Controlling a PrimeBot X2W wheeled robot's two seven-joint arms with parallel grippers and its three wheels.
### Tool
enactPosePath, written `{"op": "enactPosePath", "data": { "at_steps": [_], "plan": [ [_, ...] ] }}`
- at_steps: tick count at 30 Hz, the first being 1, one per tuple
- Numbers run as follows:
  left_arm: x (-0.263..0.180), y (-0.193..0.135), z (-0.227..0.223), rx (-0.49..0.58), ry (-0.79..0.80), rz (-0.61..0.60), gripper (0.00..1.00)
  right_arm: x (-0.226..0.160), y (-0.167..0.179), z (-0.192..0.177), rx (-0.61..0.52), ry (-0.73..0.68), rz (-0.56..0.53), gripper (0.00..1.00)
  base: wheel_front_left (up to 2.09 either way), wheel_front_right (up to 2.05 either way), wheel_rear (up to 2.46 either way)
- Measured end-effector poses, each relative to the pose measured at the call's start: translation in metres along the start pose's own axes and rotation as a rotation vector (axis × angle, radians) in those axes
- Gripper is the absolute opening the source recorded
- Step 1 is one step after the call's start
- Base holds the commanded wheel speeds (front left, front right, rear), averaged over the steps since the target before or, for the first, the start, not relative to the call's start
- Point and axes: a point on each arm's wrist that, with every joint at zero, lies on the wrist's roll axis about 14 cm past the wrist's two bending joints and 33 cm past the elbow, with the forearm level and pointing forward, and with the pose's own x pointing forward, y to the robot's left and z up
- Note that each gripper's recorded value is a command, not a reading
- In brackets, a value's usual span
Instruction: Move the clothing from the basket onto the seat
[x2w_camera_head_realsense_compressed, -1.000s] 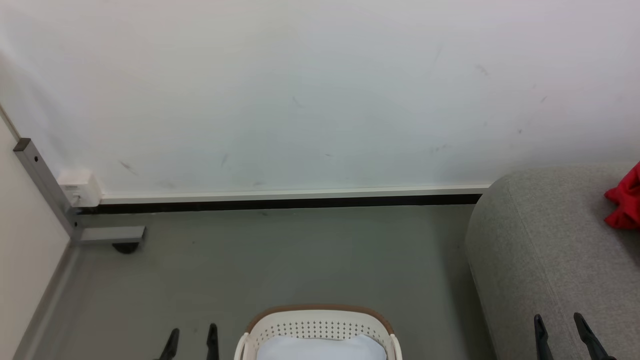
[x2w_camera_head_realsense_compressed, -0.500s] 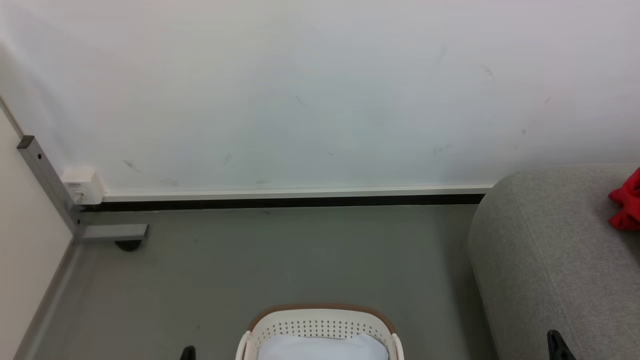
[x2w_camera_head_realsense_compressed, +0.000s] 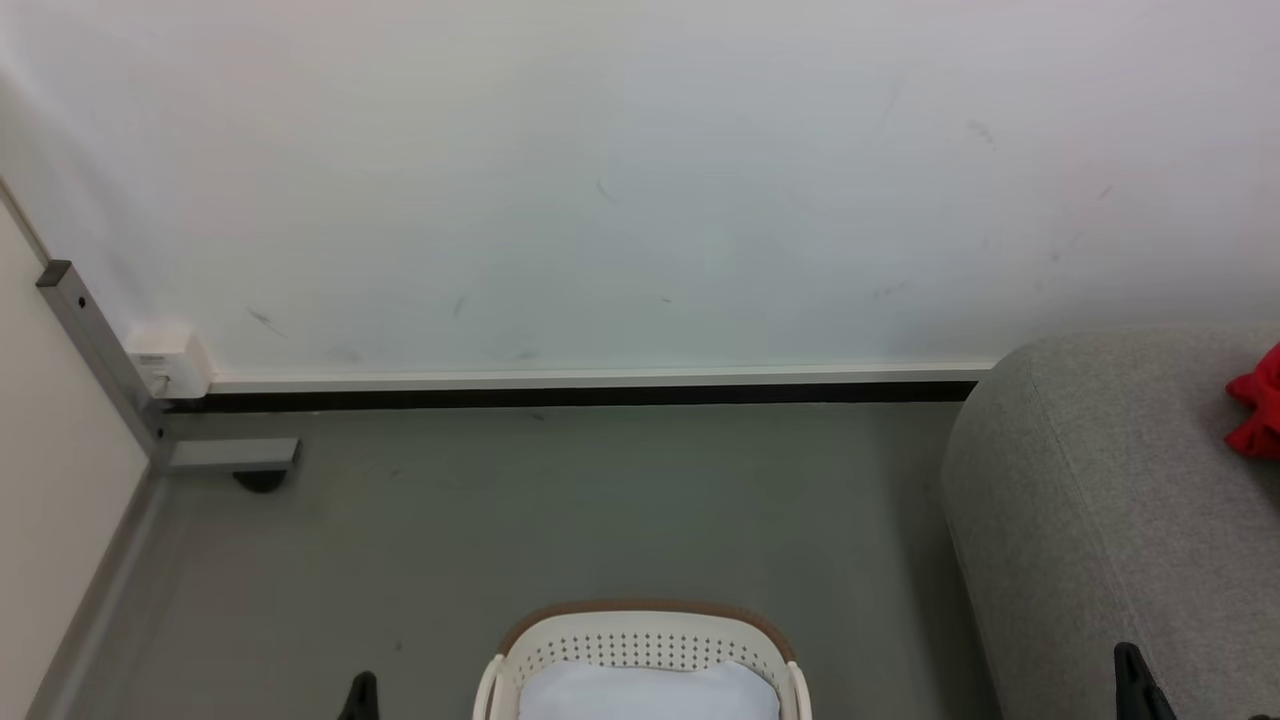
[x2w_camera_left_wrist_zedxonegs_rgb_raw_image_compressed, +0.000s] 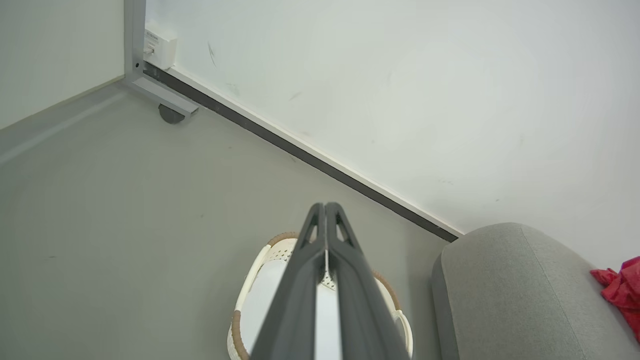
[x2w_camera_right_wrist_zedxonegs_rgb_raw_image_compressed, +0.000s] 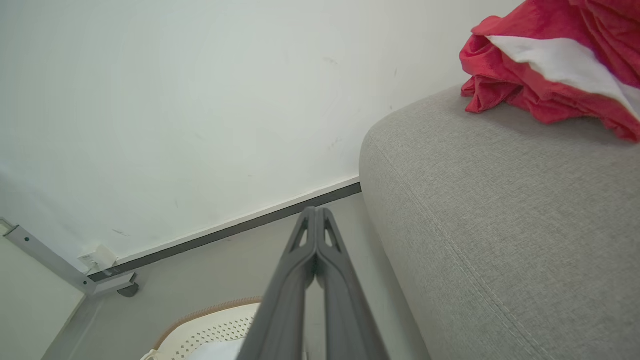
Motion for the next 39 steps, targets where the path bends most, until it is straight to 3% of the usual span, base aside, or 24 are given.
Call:
{"op": "enactPosePath", "data": {
  "at_steps": [39],
  "plan": [
    [0.020,0.004,0.022,-0.534,0.011,-0.008,0.00,0.026,0.011,0.014,0.538,0.008,0.007,0.00,0.00,0.00,0.00]
  ]
}}
